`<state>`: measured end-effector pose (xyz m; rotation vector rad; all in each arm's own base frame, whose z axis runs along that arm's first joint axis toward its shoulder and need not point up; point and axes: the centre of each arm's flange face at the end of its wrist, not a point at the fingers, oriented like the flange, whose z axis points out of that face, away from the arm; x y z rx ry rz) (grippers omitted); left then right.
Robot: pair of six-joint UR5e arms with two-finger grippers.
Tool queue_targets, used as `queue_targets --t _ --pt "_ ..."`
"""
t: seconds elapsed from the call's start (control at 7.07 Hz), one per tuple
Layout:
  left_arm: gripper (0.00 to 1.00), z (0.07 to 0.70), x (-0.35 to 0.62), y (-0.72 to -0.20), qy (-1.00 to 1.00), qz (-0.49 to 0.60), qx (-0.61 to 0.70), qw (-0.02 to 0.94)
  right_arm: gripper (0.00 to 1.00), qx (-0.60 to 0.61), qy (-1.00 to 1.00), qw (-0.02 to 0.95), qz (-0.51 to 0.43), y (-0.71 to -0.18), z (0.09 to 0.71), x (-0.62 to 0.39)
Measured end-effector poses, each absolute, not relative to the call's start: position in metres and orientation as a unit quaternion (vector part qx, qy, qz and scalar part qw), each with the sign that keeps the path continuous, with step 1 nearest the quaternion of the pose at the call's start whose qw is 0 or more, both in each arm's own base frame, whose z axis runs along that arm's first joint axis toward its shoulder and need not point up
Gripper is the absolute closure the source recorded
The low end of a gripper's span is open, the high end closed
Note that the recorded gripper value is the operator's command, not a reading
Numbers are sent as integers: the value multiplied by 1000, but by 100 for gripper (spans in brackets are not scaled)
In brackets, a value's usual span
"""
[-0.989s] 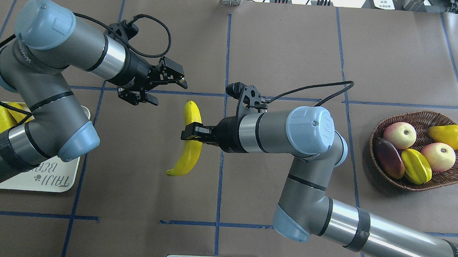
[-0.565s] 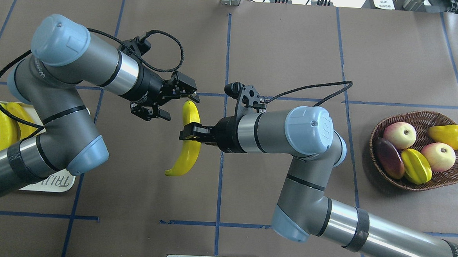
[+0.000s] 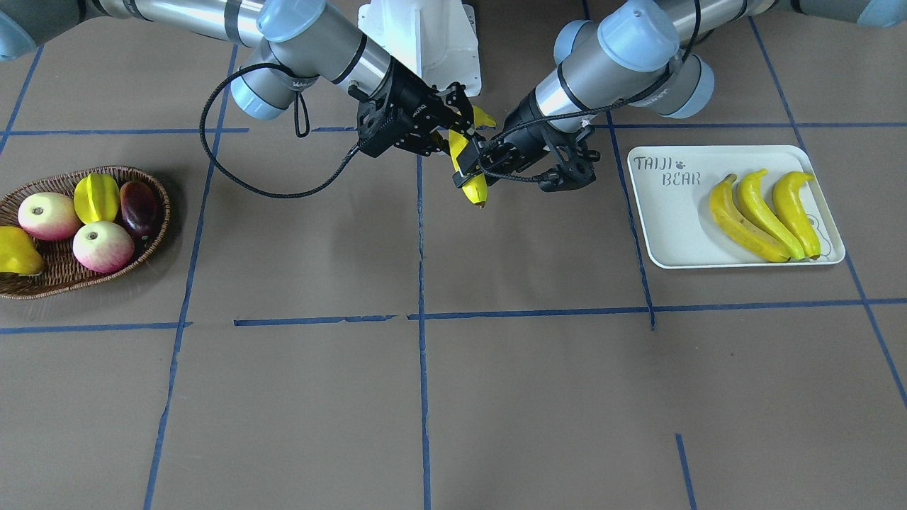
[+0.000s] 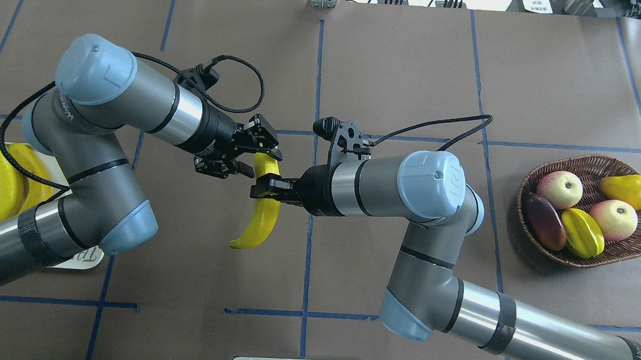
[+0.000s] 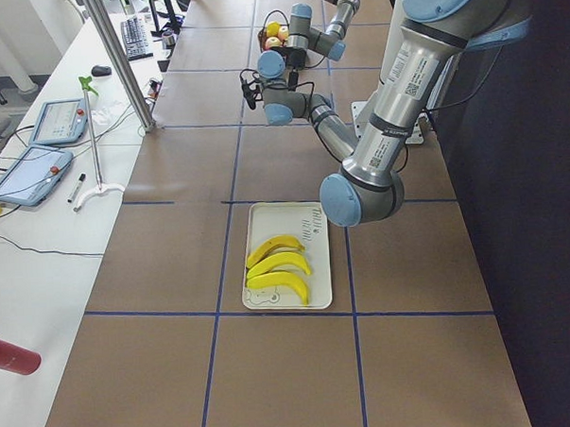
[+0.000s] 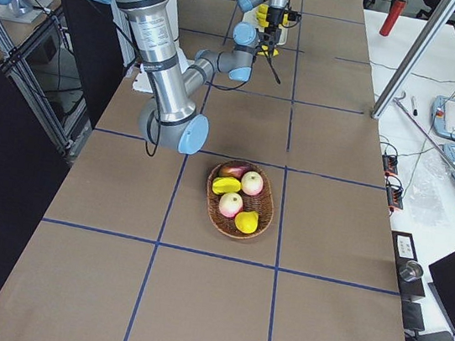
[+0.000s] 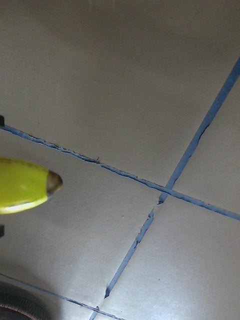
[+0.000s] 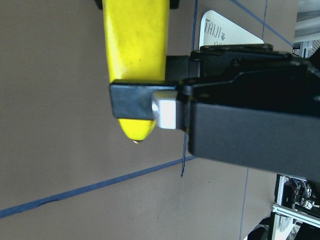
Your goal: Transfer all bananas from basket to plate
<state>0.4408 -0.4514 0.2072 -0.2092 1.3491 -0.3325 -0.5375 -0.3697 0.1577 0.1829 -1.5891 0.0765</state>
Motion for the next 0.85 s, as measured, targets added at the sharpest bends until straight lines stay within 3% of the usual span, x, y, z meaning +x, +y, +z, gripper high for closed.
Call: queue_targets --t 0.14,0.42,0.85 --pt "33 207 441 -452 620 -153 -97 763 76 82 -712 696 34 -369 158 -538" --pt "45 208 442 -452 620 -153 -97 764 76 82 -712 696 34 -369 158 -538" --pt "45 208 442 -452 620 -153 -97 764 75 82 -712 696 34 -369 158 -538"
